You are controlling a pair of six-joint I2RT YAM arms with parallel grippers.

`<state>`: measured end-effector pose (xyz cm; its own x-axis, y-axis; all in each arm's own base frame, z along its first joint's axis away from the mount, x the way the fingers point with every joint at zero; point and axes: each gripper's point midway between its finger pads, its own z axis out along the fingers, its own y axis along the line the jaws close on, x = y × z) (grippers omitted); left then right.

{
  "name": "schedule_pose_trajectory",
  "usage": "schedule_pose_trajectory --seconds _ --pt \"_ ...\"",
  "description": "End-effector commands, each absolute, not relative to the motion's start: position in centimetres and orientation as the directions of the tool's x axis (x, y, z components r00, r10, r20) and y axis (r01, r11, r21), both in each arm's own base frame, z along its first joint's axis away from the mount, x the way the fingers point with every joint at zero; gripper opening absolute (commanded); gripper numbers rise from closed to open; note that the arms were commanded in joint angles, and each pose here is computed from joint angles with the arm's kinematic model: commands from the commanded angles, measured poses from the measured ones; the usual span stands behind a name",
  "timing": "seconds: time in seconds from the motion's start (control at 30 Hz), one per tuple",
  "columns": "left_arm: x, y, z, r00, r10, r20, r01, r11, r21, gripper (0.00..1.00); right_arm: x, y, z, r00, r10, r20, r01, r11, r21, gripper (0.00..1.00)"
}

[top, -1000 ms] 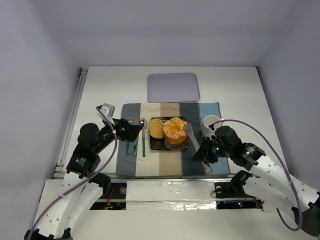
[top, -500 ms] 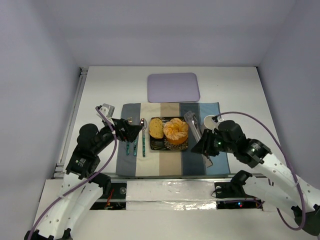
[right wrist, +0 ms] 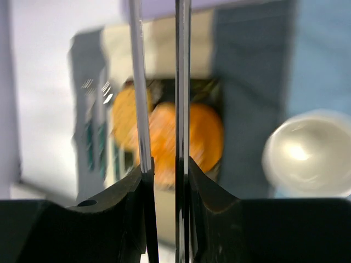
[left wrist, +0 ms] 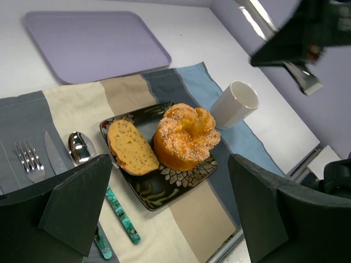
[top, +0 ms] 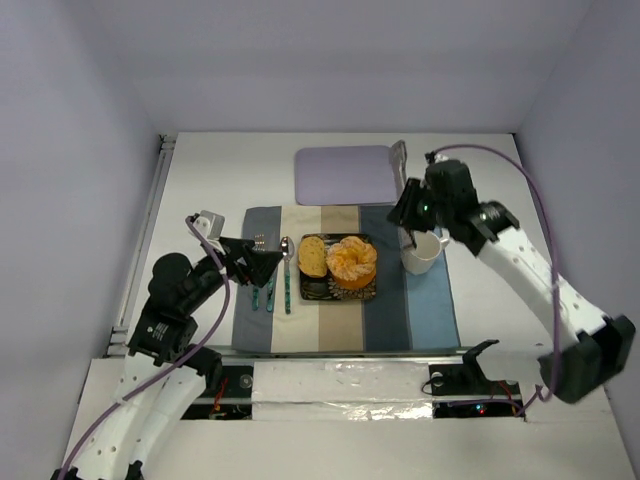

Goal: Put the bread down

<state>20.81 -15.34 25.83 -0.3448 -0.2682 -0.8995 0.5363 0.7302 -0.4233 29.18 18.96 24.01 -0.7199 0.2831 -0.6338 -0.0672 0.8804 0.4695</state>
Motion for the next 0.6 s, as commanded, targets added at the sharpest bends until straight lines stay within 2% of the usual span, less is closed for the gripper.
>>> schedule_pose_trajectory --seconds 0.0,0.1,0.23,0.37,0.57 --pt "20.5 -15.2 27.2 -0.282 -0.282 -0.917 0.571 0.719 -0.397 0.86 35.3 15.4 24.5 -0.659 0.286 -0.695 -0.016 0.919 0.393 0.33" --pt "20.1 -14.9 27.9 -0.25 -0.295 -0.922 0.578 0.719 -0.386 0.86 39.0 11.5 22.5 -0.677 0.328 -0.659 0.103 0.929 0.356 0.31" --pt "19.4 -14.8 28.8 -0.215 -0.305 -0.928 0.596 0.712 -0.372 0.86 42.5 5.7 20.9 -0.652 0.423 -0.629 0.201 0.897 0.395 0.3" --pt "18.8 -14.8 29.4 -0.194 -0.31 -0.931 0.614 0.701 -0.362 0.86 44.4 -0.6 17.6 -0.641 0.538 -0.547 0.343 0.839 0.423 0.29" --pt "18.3 -14.8 29.8 -0.179 -0.316 -0.932 0.623 0.697 -0.356 0.86 43.8 -5.7 11.7 -0.722 0.468 -0.509 0.453 0.877 0.164 0.3"
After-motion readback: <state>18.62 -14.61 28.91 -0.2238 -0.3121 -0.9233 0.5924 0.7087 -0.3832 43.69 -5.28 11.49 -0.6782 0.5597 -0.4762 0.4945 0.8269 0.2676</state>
